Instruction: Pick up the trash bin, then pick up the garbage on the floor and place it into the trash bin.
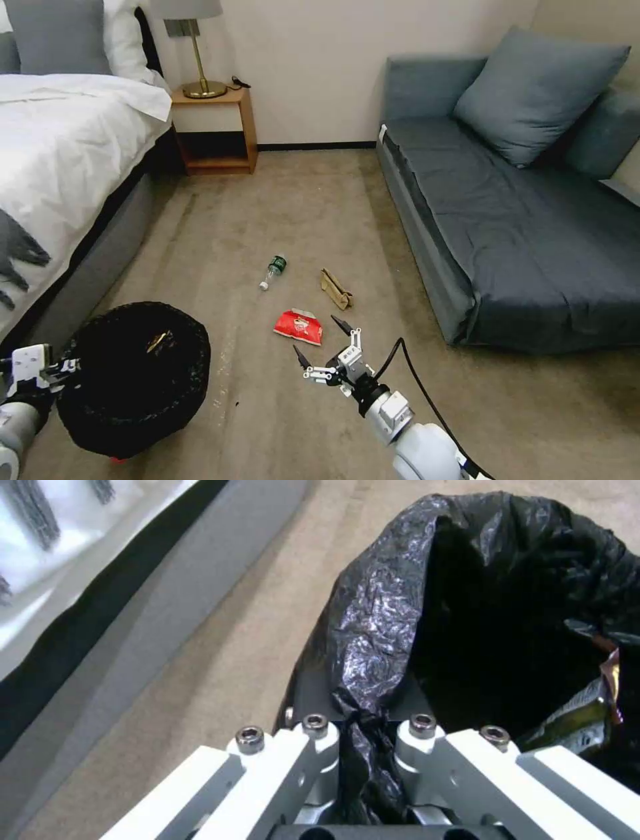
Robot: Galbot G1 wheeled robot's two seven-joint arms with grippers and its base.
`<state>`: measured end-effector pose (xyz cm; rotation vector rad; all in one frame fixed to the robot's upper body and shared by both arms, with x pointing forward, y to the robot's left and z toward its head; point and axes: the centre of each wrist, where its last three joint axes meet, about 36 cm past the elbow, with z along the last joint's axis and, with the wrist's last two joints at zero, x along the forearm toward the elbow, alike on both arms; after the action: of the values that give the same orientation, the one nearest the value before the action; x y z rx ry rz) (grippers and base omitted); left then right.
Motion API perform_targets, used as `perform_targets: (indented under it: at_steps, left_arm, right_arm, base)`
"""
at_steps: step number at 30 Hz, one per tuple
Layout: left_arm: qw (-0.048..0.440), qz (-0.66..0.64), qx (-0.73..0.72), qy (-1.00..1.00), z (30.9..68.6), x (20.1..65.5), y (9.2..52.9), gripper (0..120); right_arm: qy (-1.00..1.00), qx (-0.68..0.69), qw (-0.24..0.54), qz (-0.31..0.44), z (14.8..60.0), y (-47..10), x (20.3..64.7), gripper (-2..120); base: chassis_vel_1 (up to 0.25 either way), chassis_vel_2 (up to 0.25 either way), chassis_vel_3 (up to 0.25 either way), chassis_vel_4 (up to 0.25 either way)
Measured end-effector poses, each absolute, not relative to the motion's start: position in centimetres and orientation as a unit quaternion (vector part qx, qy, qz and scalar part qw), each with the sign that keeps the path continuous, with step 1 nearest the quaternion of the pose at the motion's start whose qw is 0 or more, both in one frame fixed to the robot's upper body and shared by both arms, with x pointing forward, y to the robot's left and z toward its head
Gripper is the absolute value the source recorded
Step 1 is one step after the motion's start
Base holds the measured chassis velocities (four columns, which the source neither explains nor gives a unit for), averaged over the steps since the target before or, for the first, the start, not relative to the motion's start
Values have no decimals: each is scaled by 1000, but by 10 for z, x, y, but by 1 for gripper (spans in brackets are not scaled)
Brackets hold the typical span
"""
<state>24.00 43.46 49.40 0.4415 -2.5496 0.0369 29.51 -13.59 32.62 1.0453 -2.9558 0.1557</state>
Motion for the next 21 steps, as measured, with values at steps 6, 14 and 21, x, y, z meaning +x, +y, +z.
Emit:
perform_targets:
  at_steps: [6,14,21]
  left_arm:
    - [273,15,166,-947,495,239,438,6]
    - [271,17,166,-948,495,240,438,6]
    - [272,18,167,-948,495,240,439,6]
  right_arm:
    - [-939,338,12,53,318,-135,294,100]
    - [-936,345,26,59,311,-135,293,100]
    - [-931,356,38,66,306,-133,292,100]
  base:
    - [-34,29,33,-32]
    - [-129,136,136,-130]
    - [-102,115,110,-112]
